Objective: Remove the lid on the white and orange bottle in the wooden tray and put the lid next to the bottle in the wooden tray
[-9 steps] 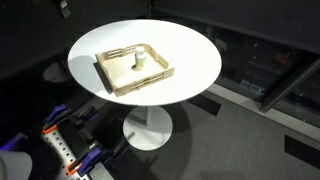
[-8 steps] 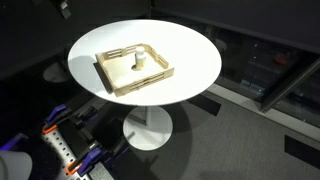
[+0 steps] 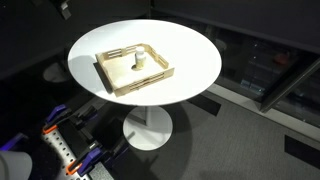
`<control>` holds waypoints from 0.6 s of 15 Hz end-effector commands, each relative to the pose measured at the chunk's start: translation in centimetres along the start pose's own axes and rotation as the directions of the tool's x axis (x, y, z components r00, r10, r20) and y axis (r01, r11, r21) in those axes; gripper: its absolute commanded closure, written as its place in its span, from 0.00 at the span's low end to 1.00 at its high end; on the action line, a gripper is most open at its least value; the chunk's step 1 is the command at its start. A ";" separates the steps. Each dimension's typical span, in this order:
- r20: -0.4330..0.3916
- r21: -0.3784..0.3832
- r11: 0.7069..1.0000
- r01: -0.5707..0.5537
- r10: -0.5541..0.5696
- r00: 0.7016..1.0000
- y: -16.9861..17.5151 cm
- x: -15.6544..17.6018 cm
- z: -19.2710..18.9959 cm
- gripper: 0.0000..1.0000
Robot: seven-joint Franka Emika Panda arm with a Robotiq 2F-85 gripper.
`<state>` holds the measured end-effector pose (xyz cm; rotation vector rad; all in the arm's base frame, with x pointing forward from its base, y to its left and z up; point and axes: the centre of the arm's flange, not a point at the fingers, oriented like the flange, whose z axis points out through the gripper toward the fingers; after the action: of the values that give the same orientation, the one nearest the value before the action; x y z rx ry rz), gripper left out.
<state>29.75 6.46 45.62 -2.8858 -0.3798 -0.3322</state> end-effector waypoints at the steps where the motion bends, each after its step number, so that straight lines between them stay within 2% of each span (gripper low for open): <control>1: -0.004 -0.005 1.000 -0.006 0.006 1.000 -0.1 0.4 -0.2 0.00; 6: -0.017 -0.028 1.000 -0.010 0.010 1.000 -0.5 3.2 -2.3 0.00; 9: 0.011 -0.056 0.997 -0.052 0.053 0.999 0.1 5.4 -2.4 0.00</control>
<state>31.49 6.90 48.19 -2.8966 -0.3647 -0.3801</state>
